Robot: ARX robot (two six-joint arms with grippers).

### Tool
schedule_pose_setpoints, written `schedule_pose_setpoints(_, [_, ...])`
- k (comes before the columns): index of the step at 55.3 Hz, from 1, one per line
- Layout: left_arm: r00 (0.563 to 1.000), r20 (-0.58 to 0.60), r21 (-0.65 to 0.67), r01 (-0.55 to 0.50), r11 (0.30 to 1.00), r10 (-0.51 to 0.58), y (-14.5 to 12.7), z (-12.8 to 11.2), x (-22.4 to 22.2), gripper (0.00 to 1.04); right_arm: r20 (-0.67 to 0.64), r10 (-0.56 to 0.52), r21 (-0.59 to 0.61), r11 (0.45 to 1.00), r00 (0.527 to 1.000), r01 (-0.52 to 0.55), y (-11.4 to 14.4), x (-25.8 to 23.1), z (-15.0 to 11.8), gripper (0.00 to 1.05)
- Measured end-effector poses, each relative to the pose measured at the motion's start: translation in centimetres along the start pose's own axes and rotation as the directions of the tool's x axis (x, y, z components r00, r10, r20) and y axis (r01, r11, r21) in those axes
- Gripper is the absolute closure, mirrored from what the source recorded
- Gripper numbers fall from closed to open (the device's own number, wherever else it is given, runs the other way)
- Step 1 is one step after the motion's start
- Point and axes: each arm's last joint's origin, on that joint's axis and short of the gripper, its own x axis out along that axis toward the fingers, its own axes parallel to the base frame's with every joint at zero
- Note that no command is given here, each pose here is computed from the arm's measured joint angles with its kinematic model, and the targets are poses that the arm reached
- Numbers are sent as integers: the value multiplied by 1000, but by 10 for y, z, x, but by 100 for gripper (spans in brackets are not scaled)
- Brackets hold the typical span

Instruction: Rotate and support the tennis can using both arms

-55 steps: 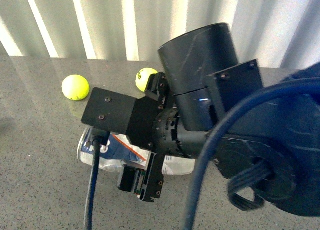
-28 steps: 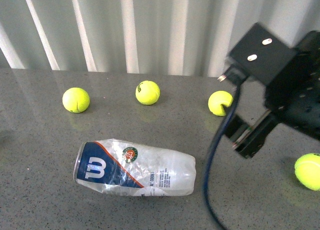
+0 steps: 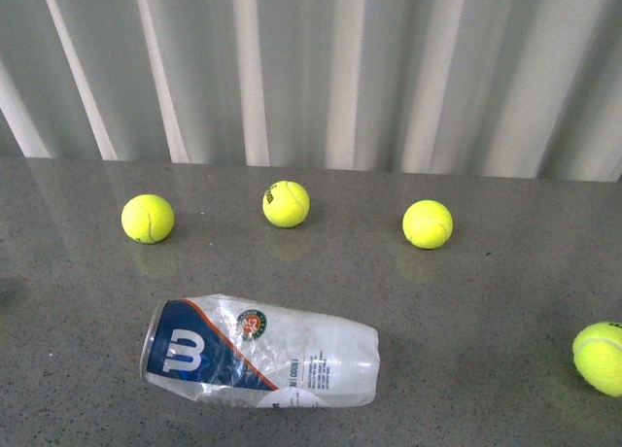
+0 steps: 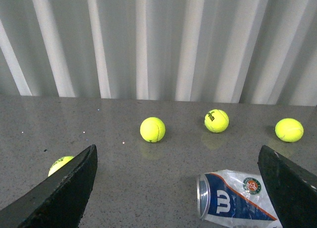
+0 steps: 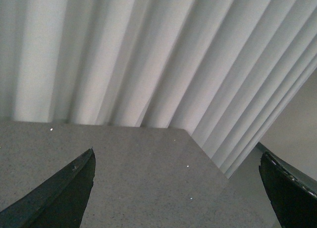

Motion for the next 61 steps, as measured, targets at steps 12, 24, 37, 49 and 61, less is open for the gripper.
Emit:
schedule_pose_setpoints(12, [1000,0,0,0,1000,0,0,0,0,7,20,355,256,902,935,-348,10,-44,-23,51])
schedule_pose_setpoints(24, [1000,0,0,0,1000,0,0,0,0,7,19,348,293,895,937,-338,16,-56,-22,88])
schedule_pose_setpoints(37, [1000,0,0,0,1000,0,0,0,0,7,20,325,297,901,945,-316,22,-67,-16,101])
schedule_pose_setpoints(49, [1000,0,0,0,1000,0,0,0,0,7,35,351,298,890,936,-345,25,-74,-14,101])
schedule_pose_setpoints(61, [1000,0,0,0,1000,0,0,0,0,7,36,351,298,890,936,-345,23,-79,-14,101])
